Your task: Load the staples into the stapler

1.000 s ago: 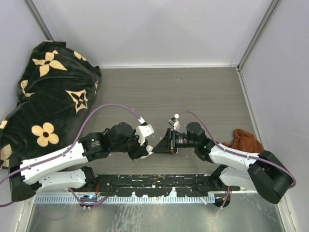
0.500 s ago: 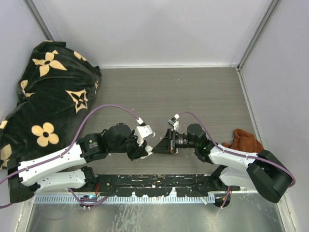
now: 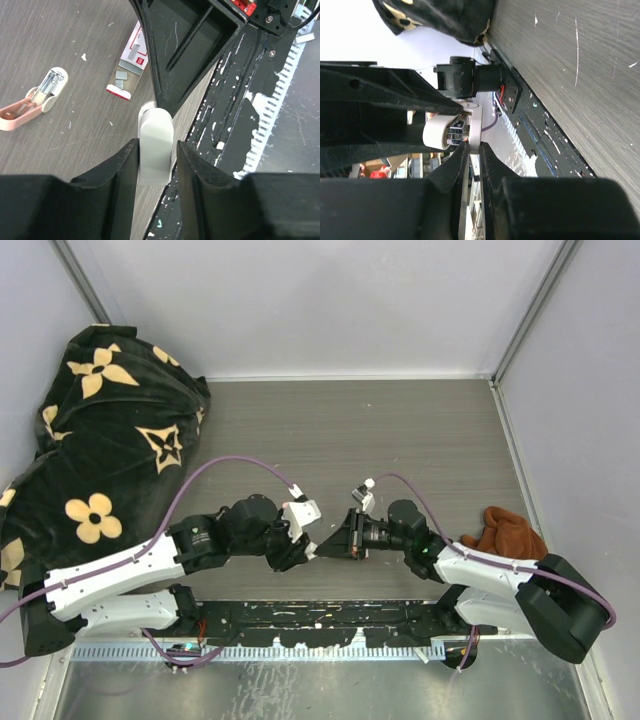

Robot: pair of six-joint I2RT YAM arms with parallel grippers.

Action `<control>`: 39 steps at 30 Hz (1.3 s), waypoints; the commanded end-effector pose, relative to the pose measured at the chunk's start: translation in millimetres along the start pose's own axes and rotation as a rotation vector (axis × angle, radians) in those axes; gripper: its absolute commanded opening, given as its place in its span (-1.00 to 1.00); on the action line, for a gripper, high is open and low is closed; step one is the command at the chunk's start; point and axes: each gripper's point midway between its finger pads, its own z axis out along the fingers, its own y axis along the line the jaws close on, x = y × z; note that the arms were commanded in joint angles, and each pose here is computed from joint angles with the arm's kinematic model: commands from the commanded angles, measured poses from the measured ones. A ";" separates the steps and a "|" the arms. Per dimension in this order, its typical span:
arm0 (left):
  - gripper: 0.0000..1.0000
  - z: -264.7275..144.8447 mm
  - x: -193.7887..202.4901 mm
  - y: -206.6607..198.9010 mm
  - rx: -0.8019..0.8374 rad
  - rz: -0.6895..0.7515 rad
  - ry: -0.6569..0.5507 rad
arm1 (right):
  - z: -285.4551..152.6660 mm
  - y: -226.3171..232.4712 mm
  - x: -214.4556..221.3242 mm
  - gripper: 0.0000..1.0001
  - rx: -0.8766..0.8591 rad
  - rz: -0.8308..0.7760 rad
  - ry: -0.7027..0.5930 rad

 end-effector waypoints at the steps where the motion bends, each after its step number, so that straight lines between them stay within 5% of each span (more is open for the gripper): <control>1: 0.02 -5.3 -31.6 -0.2 -0.015 0.019 -0.103 | 1.3 19.6 -24.2 -0.99 -0.059 -0.105 -0.140; 4: 0.57 -7.0 -35.0 2.7 -0.037 0.002 -0.114 | 5.7 12.4 -32.7 -0.99 -0.027 -0.129 -0.169; 10: 0.99 -19.4 -60.0 16.5 -0.135 -0.094 -0.247 | 21.4 -7.8 -52.9 -0.99 0.074 -0.205 -0.201; 18: 0.96 -31.0 -46.5 68.5 -0.484 -0.515 -0.260 | 33.1 -30.0 -74.8 -0.99 0.196 -0.315 -0.324; 24: 0.96 -11.7 -22.1 83.0 -0.489 -0.750 -0.265 | 36.2 -36.0 -83.1 -0.99 0.259 -0.372 -0.404; 39: 0.97 38.5 6.9 100.7 -0.479 -0.824 -0.126 | 49.8 -47.4 -75.1 -0.99 0.339 -0.423 -0.382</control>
